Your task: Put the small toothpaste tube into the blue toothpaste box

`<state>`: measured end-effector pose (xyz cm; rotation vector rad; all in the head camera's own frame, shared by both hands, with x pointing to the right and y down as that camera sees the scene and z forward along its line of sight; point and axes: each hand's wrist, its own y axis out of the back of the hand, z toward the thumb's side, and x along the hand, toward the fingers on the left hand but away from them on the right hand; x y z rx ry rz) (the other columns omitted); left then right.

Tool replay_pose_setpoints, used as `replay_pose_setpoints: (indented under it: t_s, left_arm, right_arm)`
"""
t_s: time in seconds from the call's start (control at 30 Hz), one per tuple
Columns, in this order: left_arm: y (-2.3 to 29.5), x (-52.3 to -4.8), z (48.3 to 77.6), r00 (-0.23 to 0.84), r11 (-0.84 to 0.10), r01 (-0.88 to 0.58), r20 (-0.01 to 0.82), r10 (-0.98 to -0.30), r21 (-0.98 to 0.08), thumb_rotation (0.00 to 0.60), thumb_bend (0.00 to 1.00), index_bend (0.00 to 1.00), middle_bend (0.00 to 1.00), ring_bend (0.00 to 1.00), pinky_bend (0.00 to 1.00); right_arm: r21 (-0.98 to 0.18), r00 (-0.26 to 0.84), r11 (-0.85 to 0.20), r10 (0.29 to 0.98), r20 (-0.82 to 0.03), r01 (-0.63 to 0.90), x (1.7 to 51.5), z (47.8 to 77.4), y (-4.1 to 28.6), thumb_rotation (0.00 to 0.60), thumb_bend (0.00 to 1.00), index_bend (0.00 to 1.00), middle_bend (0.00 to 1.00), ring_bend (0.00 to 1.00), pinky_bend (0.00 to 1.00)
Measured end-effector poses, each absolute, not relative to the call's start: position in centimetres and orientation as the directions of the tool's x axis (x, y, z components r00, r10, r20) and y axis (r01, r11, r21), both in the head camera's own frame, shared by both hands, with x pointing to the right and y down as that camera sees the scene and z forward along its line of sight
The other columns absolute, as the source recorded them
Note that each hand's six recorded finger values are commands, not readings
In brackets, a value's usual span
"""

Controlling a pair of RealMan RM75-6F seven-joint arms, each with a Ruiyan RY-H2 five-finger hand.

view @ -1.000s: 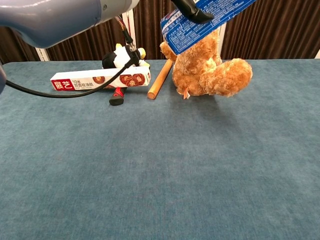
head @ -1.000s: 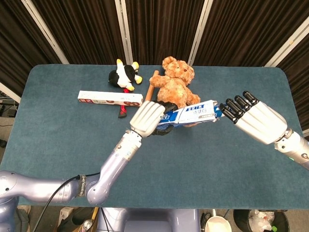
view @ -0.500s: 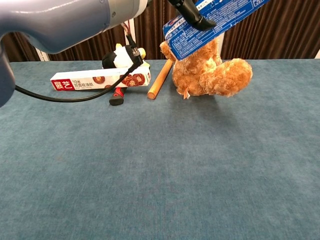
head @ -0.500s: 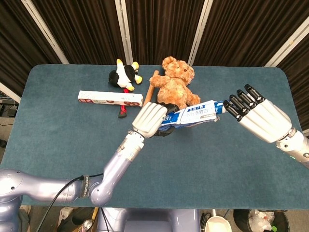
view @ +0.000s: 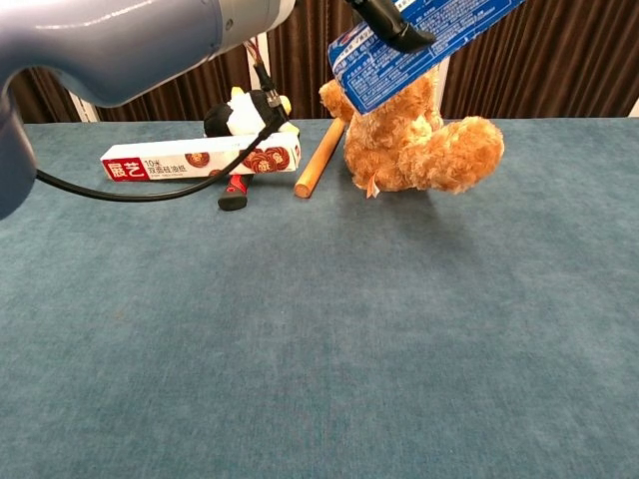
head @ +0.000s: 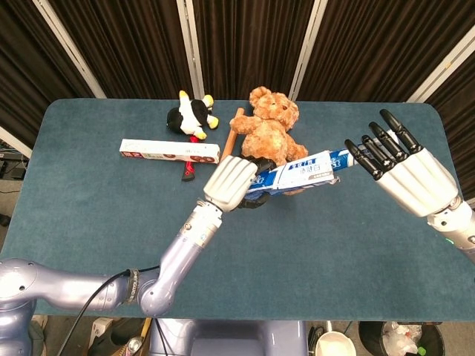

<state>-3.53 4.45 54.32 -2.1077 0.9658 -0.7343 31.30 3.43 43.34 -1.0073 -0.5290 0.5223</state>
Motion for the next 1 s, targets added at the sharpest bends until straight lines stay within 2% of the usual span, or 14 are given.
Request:
replay_pose_setpoints:
  t_s: [0.23, 0.67, 1.0]
  left_arm:
    - [4.0, -3.6, 53.9, 0.550, -0.446, -0.435, 0.162, -0.820, -0.782, 0.600, 0.42, 0.39, 0.52, 0.47, 0.50]
    - [3.5, -3.3, 53.2, 0.525, -0.345, -0.514, 0.030, -0.851, -0.786, 0.600, 0.42, 0.39, 0.52, 0.47, 0.50]
    - [4.0, -2.6, 54.0, 0.531, -0.351, -0.515, 0.030, -0.847, -0.782, 0.600, 0.42, 0.39, 0.52, 0.47, 0.50]
  right_arm:
    - [-0.886, 0.755, 0.440, 0.629, 0.187, -0.148, 31.3, 43.2, 3.6, 0.600, 0.47, 0.29, 0.46, 0.30, 0.19]
    - [-0.884, 0.734, 0.447, 0.645, 0.211, -0.138, 32.0, 43.1, 3.5, 0.600, 0.45, 0.25, 0.44, 0.28, 0.16]
    - [-0.877, 0.716, 0.459, 0.659, 0.231, -0.140, 32.5, 42.8, 3.4, 0.600, 0.41, 0.16, 0.39, 0.24, 0.12]
